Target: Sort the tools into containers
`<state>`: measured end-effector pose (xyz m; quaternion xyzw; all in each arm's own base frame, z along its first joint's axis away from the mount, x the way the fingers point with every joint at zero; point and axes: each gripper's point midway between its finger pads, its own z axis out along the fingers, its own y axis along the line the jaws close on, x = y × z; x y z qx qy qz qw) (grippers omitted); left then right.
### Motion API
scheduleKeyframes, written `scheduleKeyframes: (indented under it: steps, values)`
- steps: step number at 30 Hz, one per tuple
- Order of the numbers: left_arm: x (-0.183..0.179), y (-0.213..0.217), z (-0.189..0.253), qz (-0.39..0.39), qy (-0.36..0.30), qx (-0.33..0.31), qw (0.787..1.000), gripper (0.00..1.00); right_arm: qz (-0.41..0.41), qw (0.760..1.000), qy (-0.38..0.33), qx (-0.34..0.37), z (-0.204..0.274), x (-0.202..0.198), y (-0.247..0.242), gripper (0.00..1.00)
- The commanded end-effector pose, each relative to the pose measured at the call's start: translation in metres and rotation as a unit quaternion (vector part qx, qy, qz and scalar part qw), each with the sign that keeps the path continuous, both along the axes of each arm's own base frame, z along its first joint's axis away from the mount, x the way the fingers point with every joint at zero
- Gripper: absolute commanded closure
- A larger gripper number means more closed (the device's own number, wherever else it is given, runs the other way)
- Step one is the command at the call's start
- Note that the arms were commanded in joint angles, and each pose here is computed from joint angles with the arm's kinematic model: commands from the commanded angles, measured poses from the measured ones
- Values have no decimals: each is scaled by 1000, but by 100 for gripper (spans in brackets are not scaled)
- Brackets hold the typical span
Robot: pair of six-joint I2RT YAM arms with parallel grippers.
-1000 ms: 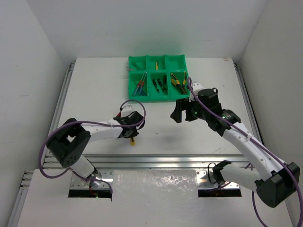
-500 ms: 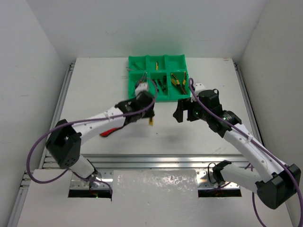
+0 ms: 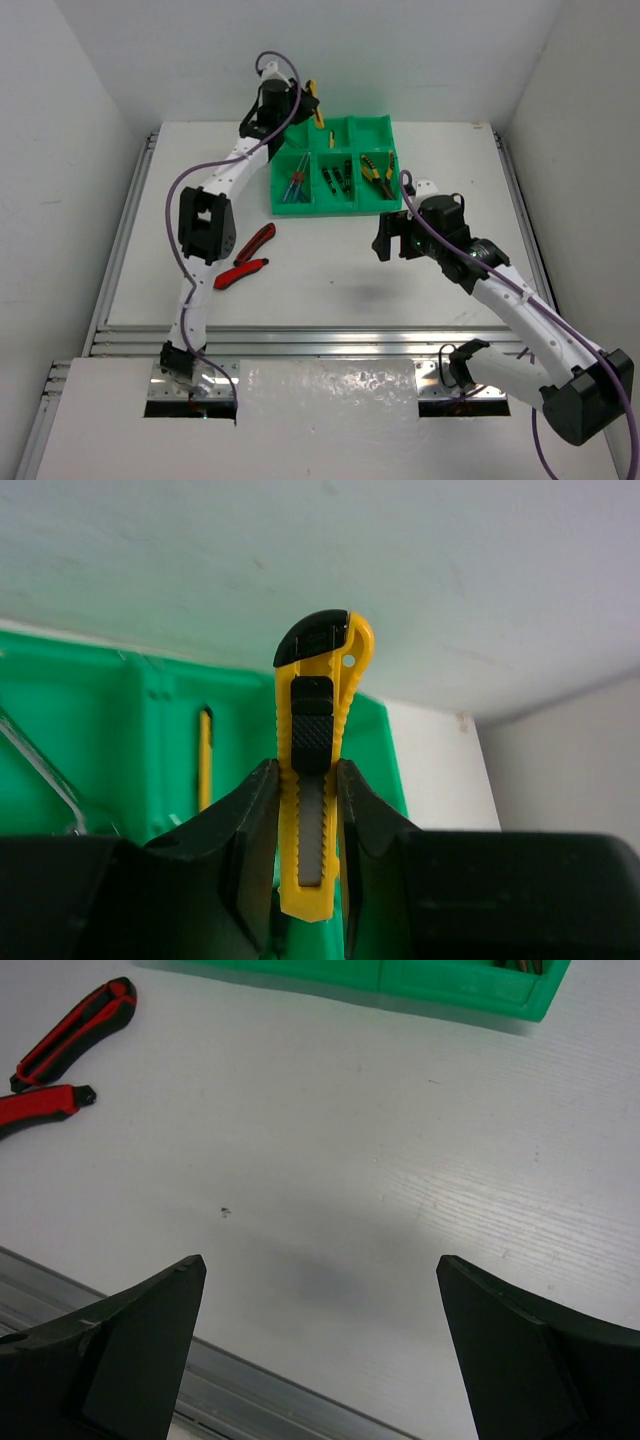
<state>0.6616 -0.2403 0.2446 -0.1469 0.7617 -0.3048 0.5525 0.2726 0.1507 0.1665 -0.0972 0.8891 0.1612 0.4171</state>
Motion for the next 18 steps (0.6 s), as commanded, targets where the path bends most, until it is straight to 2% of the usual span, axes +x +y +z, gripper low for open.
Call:
scheduleKeyframes:
  steps: [1, 3, 4, 5, 7, 16, 17, 18]
  values:
    - [25, 17, 71, 18, -169, -92, 981, 100, -3, 1000, -28, 8, 9, 7, 0, 1]
    - [39, 18, 61, 33, -198, -90, 976, 100, -2, 1000, -26, 12, 8, 6, 1, 1]
    - [39, 15, 84, 30, -238, -96, 966, 100, -2, 1000, -26, 13, 7, 6, 2, 1]
    - [46, 6, 64, 29, -234, -94, 967, 100, -1, 1000, -25, 13, 6, 6, 2, 1]
    - [47, 0, 71, 27, -260, -104, 960, 100, 0, 1000, -24, 11, 6, 8, 3, 1]
    - [59, -17, -12, 40, -223, -80, 971, 97, 2, 999, -27, 19, 8, 7, 5, 1]
    - [59, -16, -17, 42, -219, -80, 972, 95, 2, 999, -32, 24, 11, 7, 5, 1]
    - [60, -16, -23, 43, -215, -79, 973, 88, 1, 999, -34, 24, 11, 7, 5, 1]
